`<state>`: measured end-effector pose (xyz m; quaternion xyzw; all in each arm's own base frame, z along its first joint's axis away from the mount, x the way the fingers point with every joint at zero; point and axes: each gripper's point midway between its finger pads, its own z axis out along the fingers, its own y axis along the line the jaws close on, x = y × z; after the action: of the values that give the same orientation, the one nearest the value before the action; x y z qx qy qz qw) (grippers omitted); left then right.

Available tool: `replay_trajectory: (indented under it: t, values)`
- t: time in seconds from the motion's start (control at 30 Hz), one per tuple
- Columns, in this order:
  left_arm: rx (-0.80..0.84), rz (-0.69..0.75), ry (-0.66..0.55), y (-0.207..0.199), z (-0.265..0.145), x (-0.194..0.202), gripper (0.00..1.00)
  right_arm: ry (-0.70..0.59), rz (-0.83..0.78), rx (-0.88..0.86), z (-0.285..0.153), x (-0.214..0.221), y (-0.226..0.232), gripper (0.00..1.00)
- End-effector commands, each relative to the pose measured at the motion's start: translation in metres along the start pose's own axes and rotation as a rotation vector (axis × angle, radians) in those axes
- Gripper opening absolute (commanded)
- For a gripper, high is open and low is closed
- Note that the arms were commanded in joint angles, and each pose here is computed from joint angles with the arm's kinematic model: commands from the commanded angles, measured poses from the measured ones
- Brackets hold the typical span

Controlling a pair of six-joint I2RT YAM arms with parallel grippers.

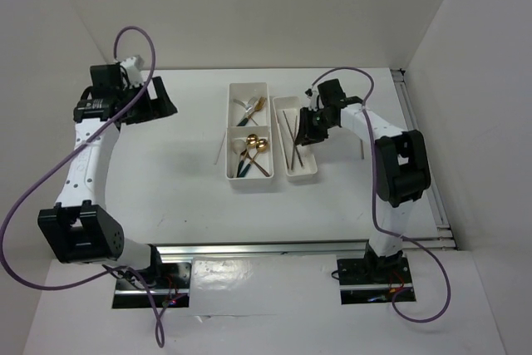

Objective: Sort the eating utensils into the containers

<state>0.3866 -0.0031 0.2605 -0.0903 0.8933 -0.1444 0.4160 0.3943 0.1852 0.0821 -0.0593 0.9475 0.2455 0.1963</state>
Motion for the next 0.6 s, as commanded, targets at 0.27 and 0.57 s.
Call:
replay_trajectory:
  t: [0.27,0.57]
  values:
    - [0.117,0.329,0.213,-0.04,0.058,0.103,0.95,-0.22,-0.18,-0.019,-0.048,-0.073,0.03,0.46]
    - [0.067,0.446,0.268,-0.044,0.11,0.15,0.54,-0.402,-0.181,0.068,-0.128,-0.124,-0.014,0.43]
